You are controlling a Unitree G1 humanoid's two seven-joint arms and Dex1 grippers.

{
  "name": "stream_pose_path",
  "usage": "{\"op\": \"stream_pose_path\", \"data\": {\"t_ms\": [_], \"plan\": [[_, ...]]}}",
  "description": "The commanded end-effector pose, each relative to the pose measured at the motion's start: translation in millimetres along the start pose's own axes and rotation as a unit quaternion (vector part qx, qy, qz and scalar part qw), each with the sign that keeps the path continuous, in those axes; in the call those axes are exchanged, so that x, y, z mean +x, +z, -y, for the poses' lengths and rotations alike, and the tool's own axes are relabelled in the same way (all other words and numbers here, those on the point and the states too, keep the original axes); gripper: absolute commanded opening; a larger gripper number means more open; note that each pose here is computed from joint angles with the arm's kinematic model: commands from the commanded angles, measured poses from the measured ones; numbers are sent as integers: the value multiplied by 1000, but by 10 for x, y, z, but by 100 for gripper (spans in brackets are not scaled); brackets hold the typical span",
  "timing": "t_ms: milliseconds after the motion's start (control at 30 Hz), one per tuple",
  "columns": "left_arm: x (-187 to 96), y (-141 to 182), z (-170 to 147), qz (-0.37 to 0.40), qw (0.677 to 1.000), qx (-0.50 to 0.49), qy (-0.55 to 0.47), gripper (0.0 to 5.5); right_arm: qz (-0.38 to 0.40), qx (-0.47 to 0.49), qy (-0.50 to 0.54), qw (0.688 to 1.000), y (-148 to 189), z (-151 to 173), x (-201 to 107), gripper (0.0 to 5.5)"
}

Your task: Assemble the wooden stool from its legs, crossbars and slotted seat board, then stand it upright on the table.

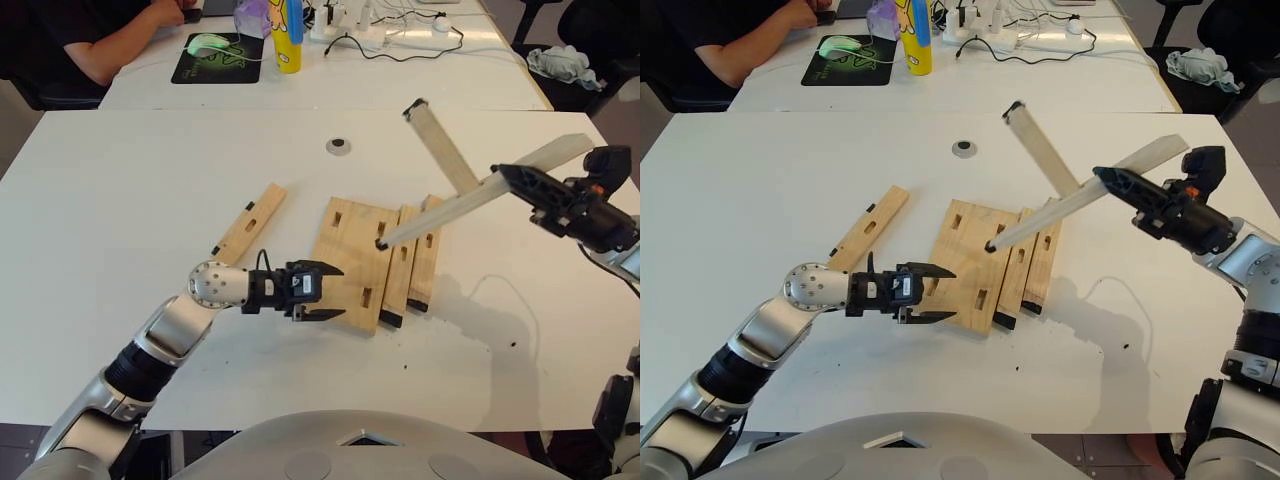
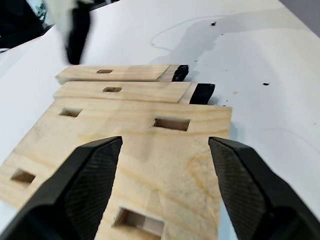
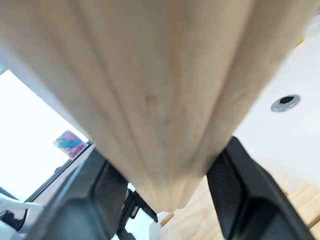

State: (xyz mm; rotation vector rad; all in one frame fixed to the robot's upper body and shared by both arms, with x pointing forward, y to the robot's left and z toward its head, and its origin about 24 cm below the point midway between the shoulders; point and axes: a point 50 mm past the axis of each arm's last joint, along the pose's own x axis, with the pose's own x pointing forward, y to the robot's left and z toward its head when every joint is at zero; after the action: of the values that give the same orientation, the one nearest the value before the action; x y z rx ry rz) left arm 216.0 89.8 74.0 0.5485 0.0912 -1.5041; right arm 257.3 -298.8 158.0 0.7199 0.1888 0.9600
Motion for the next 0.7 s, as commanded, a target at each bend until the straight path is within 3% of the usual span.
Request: {"op": "stream_pose_path", "data": {"t_ms": [33,400,700], "plan": [[168,3,-4,1,999,23,-43,321,10,-3,7,1000,-14,49,70,213],[472,-114,104,-38,991,42,-123,321,8,22,34,999,-210,50,219,213],[660,-251,0,-104,992,45,-58,321,9,17,34,999,-249,40,246,213]]}}
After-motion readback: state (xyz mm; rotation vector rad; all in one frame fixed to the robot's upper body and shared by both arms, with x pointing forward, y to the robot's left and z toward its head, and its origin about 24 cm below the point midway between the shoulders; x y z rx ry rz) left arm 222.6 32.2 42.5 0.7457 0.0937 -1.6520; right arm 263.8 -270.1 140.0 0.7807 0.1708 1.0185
